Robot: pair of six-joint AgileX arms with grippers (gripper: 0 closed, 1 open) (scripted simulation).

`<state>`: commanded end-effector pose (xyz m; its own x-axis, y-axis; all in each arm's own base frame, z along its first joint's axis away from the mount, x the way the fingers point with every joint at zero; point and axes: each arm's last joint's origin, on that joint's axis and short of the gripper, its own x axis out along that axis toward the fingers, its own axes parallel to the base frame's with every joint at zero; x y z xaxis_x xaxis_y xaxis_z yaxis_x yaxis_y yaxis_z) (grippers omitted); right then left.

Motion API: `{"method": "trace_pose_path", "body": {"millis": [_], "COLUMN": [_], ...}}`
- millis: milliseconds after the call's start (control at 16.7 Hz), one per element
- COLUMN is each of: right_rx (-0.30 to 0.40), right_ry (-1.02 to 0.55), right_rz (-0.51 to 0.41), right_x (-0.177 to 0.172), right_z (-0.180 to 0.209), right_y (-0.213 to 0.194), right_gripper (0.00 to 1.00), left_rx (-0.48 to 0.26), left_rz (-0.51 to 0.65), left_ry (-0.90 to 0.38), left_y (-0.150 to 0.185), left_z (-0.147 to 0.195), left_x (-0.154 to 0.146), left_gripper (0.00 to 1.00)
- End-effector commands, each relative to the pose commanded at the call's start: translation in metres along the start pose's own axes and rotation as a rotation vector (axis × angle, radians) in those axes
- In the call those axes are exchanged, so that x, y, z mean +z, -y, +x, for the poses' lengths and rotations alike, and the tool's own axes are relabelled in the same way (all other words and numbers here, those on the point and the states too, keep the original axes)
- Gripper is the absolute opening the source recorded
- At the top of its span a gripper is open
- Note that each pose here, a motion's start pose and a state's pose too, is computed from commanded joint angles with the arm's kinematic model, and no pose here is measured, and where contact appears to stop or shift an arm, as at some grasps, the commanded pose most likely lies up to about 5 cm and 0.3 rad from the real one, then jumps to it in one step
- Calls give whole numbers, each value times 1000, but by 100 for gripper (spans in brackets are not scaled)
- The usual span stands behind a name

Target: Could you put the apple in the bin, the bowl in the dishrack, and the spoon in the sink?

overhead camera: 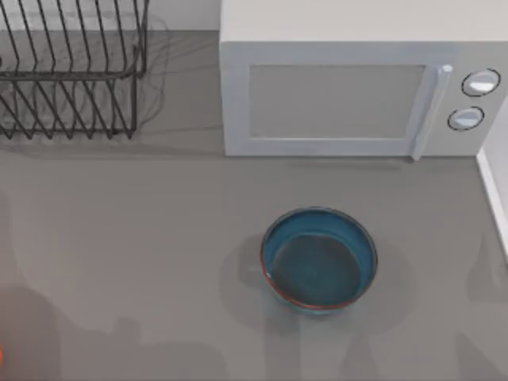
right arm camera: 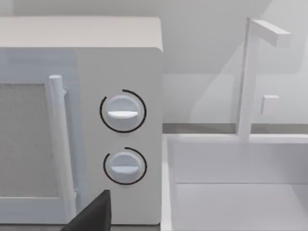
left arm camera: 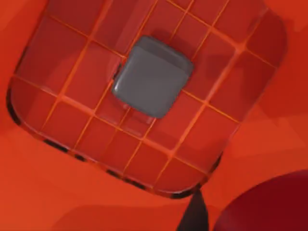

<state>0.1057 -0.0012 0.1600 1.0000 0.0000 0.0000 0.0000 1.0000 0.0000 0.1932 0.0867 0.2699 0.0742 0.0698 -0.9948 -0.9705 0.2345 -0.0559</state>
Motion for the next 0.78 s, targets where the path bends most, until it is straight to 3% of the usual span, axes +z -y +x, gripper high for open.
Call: {"method": "trace_pose_path", "body": {"millis": [180,540,780], "right_rx": [0,0,0], "right_ry": [0,0,0], "right_rz": [0,0,0], "right_x": [0,0,0], "right_z": [0,0,0], "right_y": [0,0,0], "right_gripper": [100,100,100], "left_rx": [-20,-26,-26], "left_rz": [-147,-149,-151], "left_ry": [18,16,19], "left_y": [-20,-20,-19], "left_z": [0,1,27], "left_x": [2,1,3], "left_gripper": [0,0,0]}}
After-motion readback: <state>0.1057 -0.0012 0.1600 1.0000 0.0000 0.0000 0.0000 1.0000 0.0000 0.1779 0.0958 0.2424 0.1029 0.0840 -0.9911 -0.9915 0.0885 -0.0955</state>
